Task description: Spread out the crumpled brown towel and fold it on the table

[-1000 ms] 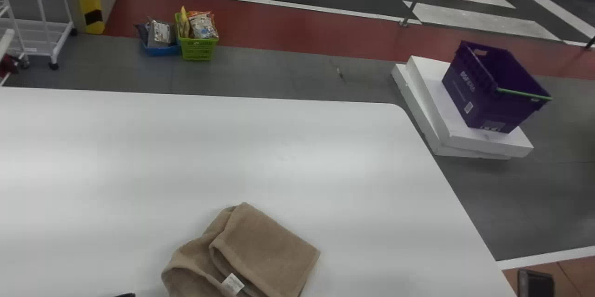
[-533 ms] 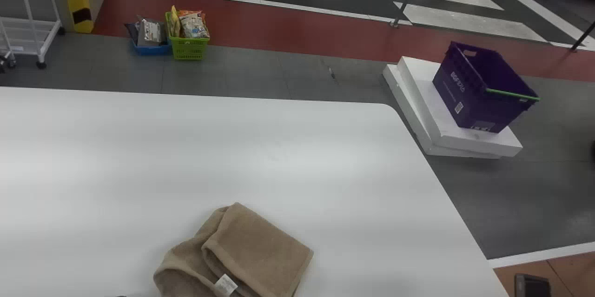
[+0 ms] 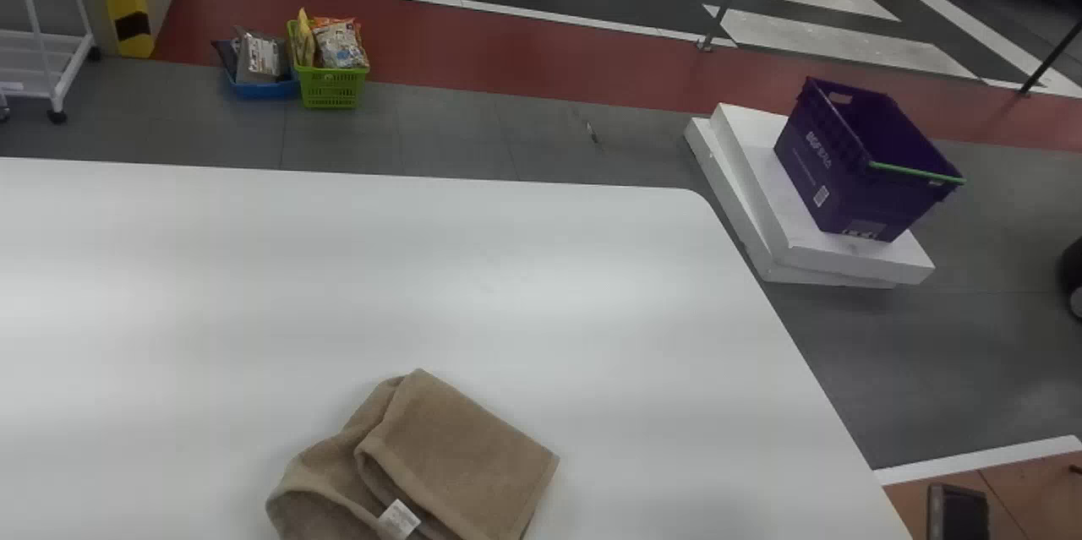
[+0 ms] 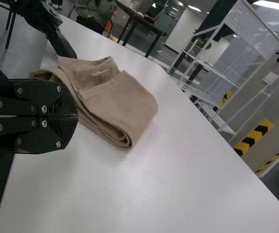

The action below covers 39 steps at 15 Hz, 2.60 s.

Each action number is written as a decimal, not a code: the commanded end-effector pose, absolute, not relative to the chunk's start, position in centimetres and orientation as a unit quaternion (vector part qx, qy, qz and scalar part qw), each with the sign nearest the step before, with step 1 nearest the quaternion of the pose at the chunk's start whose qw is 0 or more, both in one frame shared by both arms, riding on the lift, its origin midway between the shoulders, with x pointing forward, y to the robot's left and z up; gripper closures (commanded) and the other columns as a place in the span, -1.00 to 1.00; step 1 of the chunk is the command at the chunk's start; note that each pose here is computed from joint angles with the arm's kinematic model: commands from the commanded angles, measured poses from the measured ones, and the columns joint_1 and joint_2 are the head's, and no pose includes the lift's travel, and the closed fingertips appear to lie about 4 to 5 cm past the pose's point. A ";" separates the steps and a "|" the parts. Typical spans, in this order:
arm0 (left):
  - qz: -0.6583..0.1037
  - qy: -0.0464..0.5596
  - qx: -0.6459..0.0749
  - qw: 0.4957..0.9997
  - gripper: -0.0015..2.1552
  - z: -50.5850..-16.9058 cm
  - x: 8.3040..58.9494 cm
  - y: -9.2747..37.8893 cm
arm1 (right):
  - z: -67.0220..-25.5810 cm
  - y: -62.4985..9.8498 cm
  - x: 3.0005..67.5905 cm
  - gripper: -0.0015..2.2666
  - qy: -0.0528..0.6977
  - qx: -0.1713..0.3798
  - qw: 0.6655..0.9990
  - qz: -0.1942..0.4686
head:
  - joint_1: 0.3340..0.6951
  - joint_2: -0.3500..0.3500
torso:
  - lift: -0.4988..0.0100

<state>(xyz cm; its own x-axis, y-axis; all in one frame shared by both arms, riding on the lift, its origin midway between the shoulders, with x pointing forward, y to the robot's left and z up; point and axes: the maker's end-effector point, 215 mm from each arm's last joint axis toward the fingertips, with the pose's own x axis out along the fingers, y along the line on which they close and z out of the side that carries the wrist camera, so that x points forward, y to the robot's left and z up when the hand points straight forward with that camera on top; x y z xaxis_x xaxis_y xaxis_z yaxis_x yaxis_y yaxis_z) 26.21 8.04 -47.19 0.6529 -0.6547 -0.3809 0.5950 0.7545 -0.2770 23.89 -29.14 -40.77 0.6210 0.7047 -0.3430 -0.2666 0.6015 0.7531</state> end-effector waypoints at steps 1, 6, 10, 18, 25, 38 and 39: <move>-0.350 0.231 -0.066 0.905 0.77 -46.5 25.8 7.4 | -41.1 -29.9 25.2 0.93 0.312 0.330 0.843 0.290 | 1.00 -1.00 | 0.46; -0.303 0.194 -0.046 0.932 0.77 -44.8 28.7 11.1 | -41.1 -28.9 28.8 0.93 0.292 0.302 0.853 0.310 | 1.00 -1.00 | 0.46; -0.257 0.186 -0.036 0.948 0.77 -44.6 30.7 15.6 | -44.0 -27.6 30.3 0.93 0.304 0.279 0.852 0.323 | 1.00 -0.95 | 0.46; -0.240 0.177 -0.044 0.954 0.77 -43.8 31.8 18.0 | -44.3 -25.8 34.3 0.93 0.301 0.264 0.852 0.338 | 1.00 -0.48 | 0.46; -0.232 0.174 -0.045 0.956 0.77 -43.4 32.0 19.1 | -46.1 -22.1 40.6 0.93 0.335 0.244 0.842 0.347 | 1.00 -0.25 | 0.46; -0.229 0.177 -0.047 0.956 0.77 -43.7 33.0 19.7 | -41.9 -22.7 36.4 0.93 0.327 0.213 0.858 0.333 | 1.00 0.02 | 0.46; -0.229 0.182 -0.048 0.955 0.77 -44.0 33.1 19.5 | -41.3 -23.0 35.3 0.93 0.327 0.220 0.856 0.334 | 1.00 -0.07 | 0.46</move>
<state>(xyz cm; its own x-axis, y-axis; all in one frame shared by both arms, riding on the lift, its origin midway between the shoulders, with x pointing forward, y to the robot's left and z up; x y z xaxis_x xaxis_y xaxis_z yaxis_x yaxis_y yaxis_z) 32.94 19.77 -43.63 0.8341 -0.4527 -0.3152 0.4197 0.8916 -0.1701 36.61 -22.20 -42.10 0.5507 0.7215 -0.4197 -0.4381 0.6778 0.5904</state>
